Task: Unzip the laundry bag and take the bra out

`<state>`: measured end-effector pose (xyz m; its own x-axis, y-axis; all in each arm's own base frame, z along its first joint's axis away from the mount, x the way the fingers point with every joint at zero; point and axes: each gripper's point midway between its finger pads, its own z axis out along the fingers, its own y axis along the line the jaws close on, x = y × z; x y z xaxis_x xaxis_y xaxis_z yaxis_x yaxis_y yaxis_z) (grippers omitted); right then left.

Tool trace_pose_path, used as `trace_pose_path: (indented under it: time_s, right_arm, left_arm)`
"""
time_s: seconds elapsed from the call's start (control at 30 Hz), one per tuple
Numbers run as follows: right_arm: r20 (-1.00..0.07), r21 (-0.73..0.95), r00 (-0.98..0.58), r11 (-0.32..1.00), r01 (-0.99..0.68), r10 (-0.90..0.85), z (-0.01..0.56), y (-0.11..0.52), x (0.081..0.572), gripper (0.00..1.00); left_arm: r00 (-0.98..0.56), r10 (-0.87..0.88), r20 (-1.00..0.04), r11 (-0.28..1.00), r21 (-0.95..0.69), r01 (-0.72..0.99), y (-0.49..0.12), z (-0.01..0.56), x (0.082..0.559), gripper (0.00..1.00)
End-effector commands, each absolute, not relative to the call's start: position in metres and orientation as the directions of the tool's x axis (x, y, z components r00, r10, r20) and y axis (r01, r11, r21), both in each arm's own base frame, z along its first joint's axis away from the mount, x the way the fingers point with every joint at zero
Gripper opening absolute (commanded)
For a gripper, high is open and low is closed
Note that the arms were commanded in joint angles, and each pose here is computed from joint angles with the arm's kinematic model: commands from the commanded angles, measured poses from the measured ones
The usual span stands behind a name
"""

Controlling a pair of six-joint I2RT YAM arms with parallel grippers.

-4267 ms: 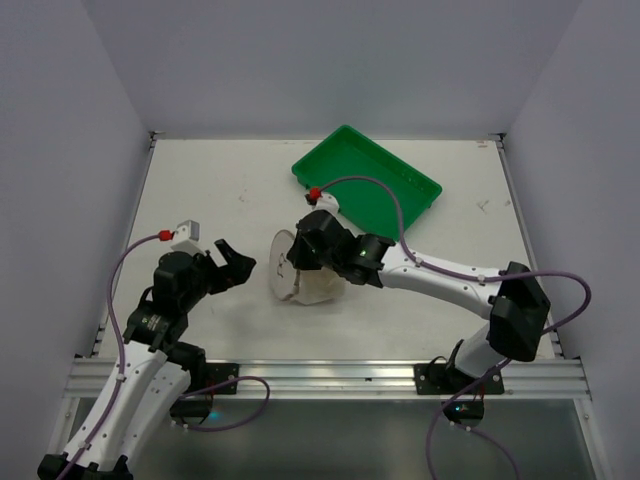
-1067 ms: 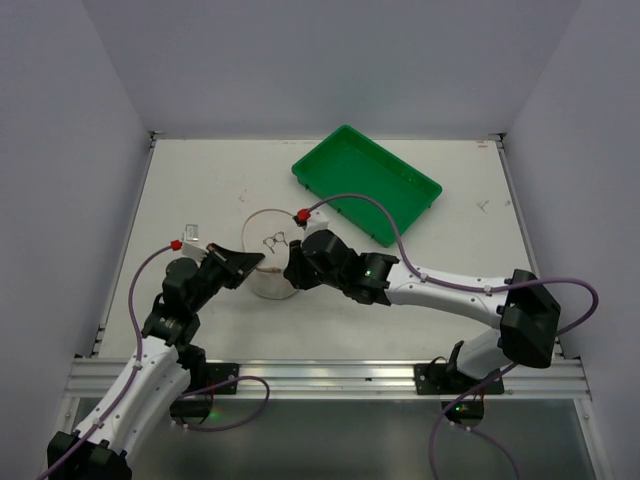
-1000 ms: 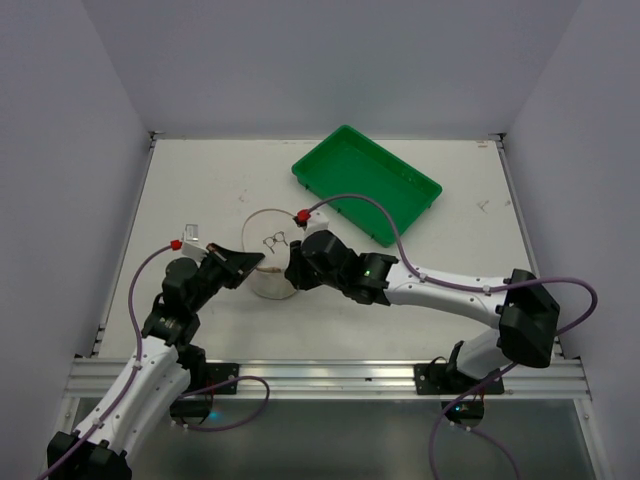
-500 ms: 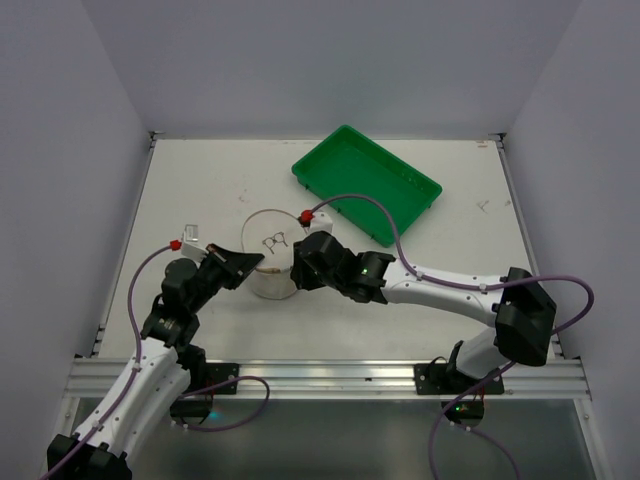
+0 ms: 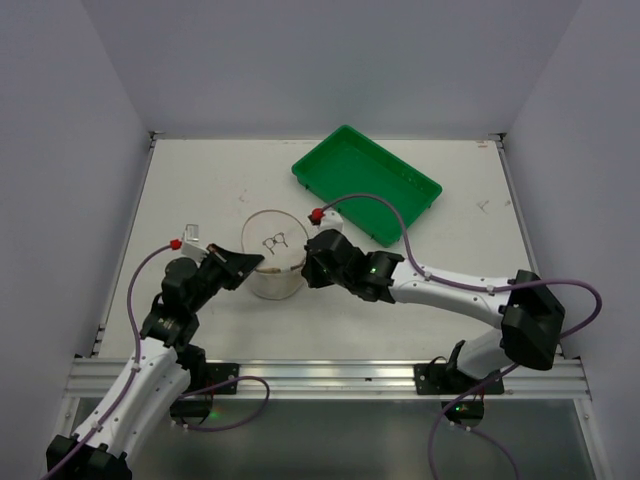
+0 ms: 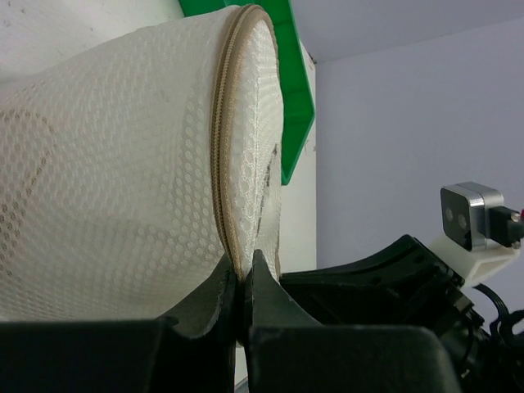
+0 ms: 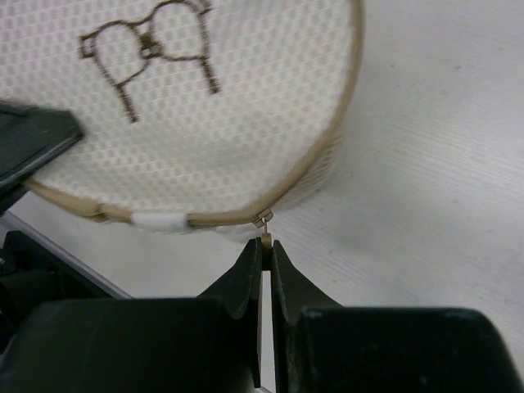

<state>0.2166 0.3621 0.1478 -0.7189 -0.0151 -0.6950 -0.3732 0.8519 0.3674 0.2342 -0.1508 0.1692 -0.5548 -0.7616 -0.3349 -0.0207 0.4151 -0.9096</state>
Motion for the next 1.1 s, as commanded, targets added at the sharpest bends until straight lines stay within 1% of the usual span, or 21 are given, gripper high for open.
trace_pose_path:
  time_s: [0.0, 0.1, 0.17, 0.23, 0.27, 0.33, 0.37, 0.43, 0.5, 0.53, 0.57, 0.6, 0.63, 0.7, 0.73, 0.8, 0.83, 0.87, 0.9, 1.0, 1.07]
  right_arm:
    - [-0.723, 0.309, -0.689, 0.913, -0.266, 0.044, 0.140, 0.305, 0.246, 0.00]
    - [-0.720, 0.304, -0.689, 0.929, -0.211, 0.079, 0.130, 0.267, 0.260, 0.00]
    - [-0.748, 0.296, -0.660, 0.924, -0.242, 0.067, 0.137, 0.255, 0.264, 0.00]
    - [-0.768, 0.240, -0.640, 0.936, -0.256, 0.021, 0.131, 0.240, 0.265, 0.00]
    - [-0.774, 0.229, -0.633, 0.935, -0.272, 0.005, 0.132, 0.238, 0.263, 0.00]
    - [-0.781, 0.224, -0.624, 0.917, -0.329, -0.033, 0.135, 0.242, 0.259, 0.00]
    - [-0.775, 0.268, -0.630, 0.880, -0.391, -0.044, 0.138, 0.255, 0.251, 0.00]
    - [-0.768, 0.319, -0.638, 0.833, -0.451, -0.051, 0.142, 0.270, 0.236, 0.00]
    - [-0.755, 0.371, -0.655, 0.802, -0.468, -0.033, 0.146, 0.291, 0.222, 0.00]
    - [-0.749, 0.389, -0.662, 0.794, -0.467, -0.022, 0.148, 0.298, 0.217, 0.00]
    - [-0.748, 0.413, -0.664, 0.781, -0.469, -0.003, 0.152, 0.308, 0.215, 0.00]
    - [-0.728, 0.464, -0.685, 0.761, -0.454, 0.035, 0.159, 0.321, 0.208, 0.00]
    - [-0.706, 0.482, -0.707, 0.758, -0.438, 0.040, 0.154, 0.328, 0.206, 0.00]
    - [-0.686, 0.541, -0.722, 0.722, -0.431, 0.083, 0.169, 0.348, 0.206, 0.00]
    - [-0.685, 0.547, -0.722, 0.722, -0.423, 0.096, 0.172, 0.353, 0.209, 0.00]
    - [-0.686, 0.551, -0.718, 0.726, -0.411, 0.115, 0.180, 0.365, 0.217, 0.00]
    - [-0.694, 0.544, -0.708, 0.739, -0.398, 0.130, 0.182, 0.366, 0.223, 0.00]
    - [-0.698, 0.547, -0.702, 0.739, -0.393, 0.143, 0.187, 0.372, 0.229, 0.00]
    - [-0.700, 0.548, -0.698, 0.741, -0.388, 0.153, 0.189, 0.375, 0.232, 0.00]
    - [-0.699, 0.556, -0.697, 0.736, -0.386, 0.163, 0.191, 0.384, 0.238, 0.00]
    - [-0.691, 0.566, -0.706, 0.724, -0.395, 0.154, 0.189, 0.391, 0.237, 0.00]
  left_arm:
    - [-0.559, -0.731, -0.391, 0.451, -0.892, 0.033, -0.153, 0.185, 0.235, 0.00]
    - [-0.604, -0.672, -0.428, 0.511, -0.859, 0.040, -0.156, 0.175, 0.233, 0.00]
    - [-0.647, -0.613, -0.453, 0.550, -0.833, 0.061, -0.161, 0.169, 0.230, 0.00]
    - [-0.686, -0.545, -0.482, 0.573, -0.811, 0.115, -0.167, 0.166, 0.225, 0.00]
    - [-0.711, -0.518, -0.475, 0.586, -0.803, 0.109, -0.169, 0.158, 0.224, 0.00]
    - [-0.729, -0.461, -0.505, 0.614, -0.775, 0.149, -0.172, 0.157, 0.225, 0.00]
    - [-0.754, -0.438, -0.490, 0.635, -0.762, 0.127, -0.172, 0.148, 0.228, 0.00]
    - [-0.729, -0.418, -0.542, 0.678, -0.720, 0.147, -0.168, 0.161, 0.245, 0.00]
    - [-0.701, -0.436, -0.565, 0.704, -0.699, 0.125, -0.166, 0.176, 0.268, 0.09]
    - [-0.675, -0.456, -0.580, 0.709, -0.695, 0.118, -0.164, 0.182, 0.280, 0.23]
    - [-0.651, -0.471, -0.596, 0.704, -0.698, 0.131, -0.167, 0.189, 0.295, 0.30]
    - [-0.624, -0.488, -0.610, 0.696, -0.704, 0.144, -0.168, 0.204, 0.306, 0.36]
    - [-0.619, -0.497, -0.608, 0.693, -0.708, 0.139, -0.170, 0.208, 0.314, 0.46]
    - [-0.630, -0.499, -0.595, 0.689, -0.713, 0.128, -0.174, 0.212, 0.327, 0.55]
    - [-0.637, -0.506, -0.581, 0.679, -0.724, 0.120, -0.176, 0.213, 0.328, 0.70]
    - [-0.632, -0.535, -0.560, 0.677, -0.732, 0.076, -0.171, 0.208, 0.323, 0.85]
    - [-0.605, -0.577, -0.548, 0.676, -0.737, 0.023, -0.162, 0.205, 0.321, 0.95]
    - [-0.574, -0.602, -0.554, 0.670, -0.742, 0.013, -0.155, 0.212, 0.311, 0.98]
    - [-0.569, -0.616, -0.544, 0.675, -0.737, -0.027, -0.148, 0.199, 0.303, 1.00]
    - [-0.483, -0.668, -0.566, 0.697, -0.703, -0.140, -0.115, 0.188, 0.280, 1.00]
    - [-0.447, -0.696, -0.563, 0.680, -0.717, -0.156, -0.106, 0.191, 0.266, 1.00]
